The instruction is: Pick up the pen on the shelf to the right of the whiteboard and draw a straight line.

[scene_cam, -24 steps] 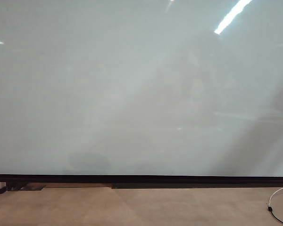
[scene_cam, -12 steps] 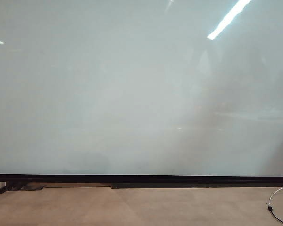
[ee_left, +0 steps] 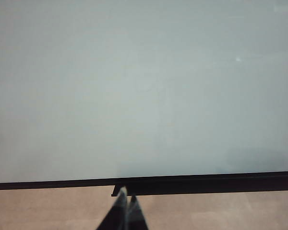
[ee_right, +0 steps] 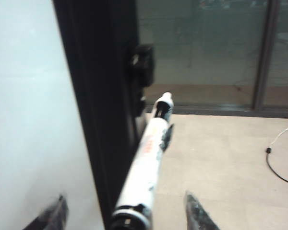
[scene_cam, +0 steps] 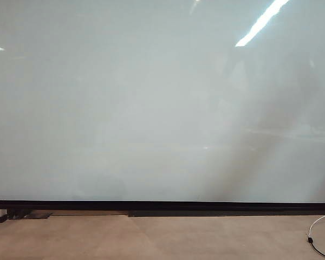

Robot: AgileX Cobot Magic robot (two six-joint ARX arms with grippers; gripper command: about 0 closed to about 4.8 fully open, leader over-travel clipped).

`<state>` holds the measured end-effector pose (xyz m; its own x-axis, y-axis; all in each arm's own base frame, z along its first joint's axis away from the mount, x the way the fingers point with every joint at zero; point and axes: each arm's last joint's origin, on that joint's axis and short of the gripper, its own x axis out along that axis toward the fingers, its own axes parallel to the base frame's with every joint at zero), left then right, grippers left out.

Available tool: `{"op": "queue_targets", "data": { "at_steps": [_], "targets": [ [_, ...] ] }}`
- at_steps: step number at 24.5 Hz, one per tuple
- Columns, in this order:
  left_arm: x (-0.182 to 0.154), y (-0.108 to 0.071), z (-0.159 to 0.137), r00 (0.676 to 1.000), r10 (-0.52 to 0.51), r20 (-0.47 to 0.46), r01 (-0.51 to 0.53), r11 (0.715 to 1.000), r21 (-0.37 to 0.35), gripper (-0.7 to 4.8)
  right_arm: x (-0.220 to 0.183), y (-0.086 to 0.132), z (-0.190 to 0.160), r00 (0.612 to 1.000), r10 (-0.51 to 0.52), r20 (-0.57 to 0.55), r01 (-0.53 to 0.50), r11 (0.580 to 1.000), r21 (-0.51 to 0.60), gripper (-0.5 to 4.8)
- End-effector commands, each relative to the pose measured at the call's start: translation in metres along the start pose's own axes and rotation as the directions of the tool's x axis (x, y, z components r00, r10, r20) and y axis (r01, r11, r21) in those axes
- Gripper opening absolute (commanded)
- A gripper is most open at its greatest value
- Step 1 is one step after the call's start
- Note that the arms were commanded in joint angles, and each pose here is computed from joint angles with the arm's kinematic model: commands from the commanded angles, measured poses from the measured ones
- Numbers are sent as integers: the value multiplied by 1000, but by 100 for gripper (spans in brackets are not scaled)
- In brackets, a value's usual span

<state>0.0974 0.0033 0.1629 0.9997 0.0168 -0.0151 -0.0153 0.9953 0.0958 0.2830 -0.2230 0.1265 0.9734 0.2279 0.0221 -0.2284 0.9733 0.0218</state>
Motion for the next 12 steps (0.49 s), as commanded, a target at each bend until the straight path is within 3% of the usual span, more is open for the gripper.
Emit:
{"op": "queue_targets", "data": {
  "at_steps": [1,5,12],
  "targets": [
    [0,0,2,1000,0,16,0,1000,0,-5,10,6,0,999,28,22,-28,999,-32,315],
    [0,0,2,1000,0,15,0,1000,0,-5,19,10,2,995,-78,54,81,995,-61,315],
    [0,0,2,1000,0,15,0,1000,0,-5,20,9,3,994,-90,59,95,992,-87,314]
  ]
}}
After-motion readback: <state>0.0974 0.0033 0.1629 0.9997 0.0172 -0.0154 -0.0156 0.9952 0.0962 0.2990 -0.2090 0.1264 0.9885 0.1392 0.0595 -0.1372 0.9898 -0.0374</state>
